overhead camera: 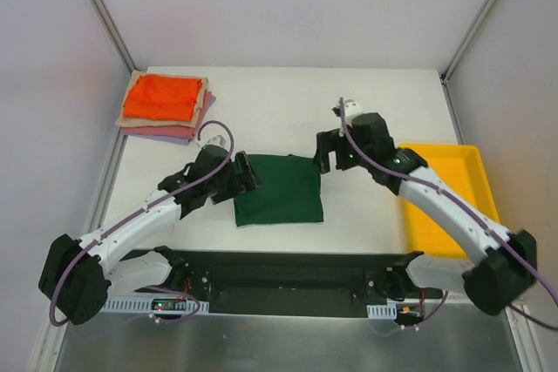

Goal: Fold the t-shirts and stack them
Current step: Put the neatly folded tshirt into the corner of the board with the left arm

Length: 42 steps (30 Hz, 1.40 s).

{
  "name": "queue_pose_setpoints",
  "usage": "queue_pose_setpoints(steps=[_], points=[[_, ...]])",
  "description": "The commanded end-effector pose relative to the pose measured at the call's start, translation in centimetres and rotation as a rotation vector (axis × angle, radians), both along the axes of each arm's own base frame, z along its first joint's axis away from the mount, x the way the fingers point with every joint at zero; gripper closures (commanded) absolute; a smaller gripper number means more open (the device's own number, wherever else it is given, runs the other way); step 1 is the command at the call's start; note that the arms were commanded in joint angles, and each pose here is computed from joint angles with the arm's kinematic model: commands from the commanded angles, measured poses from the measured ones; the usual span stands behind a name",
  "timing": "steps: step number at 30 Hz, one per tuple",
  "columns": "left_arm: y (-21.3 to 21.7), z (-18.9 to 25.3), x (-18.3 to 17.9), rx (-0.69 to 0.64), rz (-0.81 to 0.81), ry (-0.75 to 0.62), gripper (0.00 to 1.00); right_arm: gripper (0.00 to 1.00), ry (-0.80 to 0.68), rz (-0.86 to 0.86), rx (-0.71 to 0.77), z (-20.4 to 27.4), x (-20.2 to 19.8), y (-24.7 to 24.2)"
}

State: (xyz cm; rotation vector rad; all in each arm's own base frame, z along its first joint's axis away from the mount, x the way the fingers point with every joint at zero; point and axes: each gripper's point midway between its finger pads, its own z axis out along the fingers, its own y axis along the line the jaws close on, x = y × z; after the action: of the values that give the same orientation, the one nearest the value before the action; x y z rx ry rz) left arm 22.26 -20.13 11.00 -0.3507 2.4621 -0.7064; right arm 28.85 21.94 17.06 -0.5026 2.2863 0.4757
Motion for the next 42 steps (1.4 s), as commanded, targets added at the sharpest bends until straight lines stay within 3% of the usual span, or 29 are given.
queue_pose_setpoints(steps=[1, 6, 10, 16, 21, 25, 28, 34, 38, 42], points=[[4.0, -2.0, 1.6, 0.121, 0.113, 0.041, 0.01, 0.04, -0.111, -0.222, 0.044, 1.0, -0.5, -4.0], [3.6, -3.6, 4.0, 0.147, 0.077, 0.102, 0.02, 0.04, -0.13, -0.189, 0.086, 0.7, -2.8, -4.8], [2.8, -5.7, 5.4, 0.179, 0.062, 0.155, 0.12, 0.04, -0.142, -0.196, 0.072, 0.5, -3.8, -5.9], [1.9, -10.7, 3.6, 0.205, 0.018, 0.353, 0.44, 0.04, -0.179, -0.179, 0.046, 0.3, -4.6, -6.9], [1.3, -11.8, 2.8, 0.307, 0.02, 0.346, 0.66, 0.04, -0.207, -0.181, 0.025, 0.4, -5.1, -7.8], [2.0, -12.1, 4.0, 0.445, 0.015, 0.326, 1.0, 0.04, -0.245, -0.222, 0.011, 0.3, -5.1, -8.9], [3.7, -10.4, 6.5, 0.6, 0.029, 0.267, 1.0, 0.04, -0.273, -0.255, -0.012, 0.4, -5.0, -9.9], [6.8, -2.4, 13.0, 0.892, -0.007, -0.039, 1.0, 0.04, -0.306, -0.279, -0.004, 0.5, -5.3, -10.7], [9.9, 1.0, 17.3, 1.181, -0.086, -0.147, 1.0, 0.04, -0.313, -0.282, 0.009, 0.6, -5.4, -10.7], [13.5, 1.9, 21.0, 1.208, -0.065, -0.164, 1.0, 0.04, -0.302, -0.268, 0.021, 0.1, -5.4, -10.2]])
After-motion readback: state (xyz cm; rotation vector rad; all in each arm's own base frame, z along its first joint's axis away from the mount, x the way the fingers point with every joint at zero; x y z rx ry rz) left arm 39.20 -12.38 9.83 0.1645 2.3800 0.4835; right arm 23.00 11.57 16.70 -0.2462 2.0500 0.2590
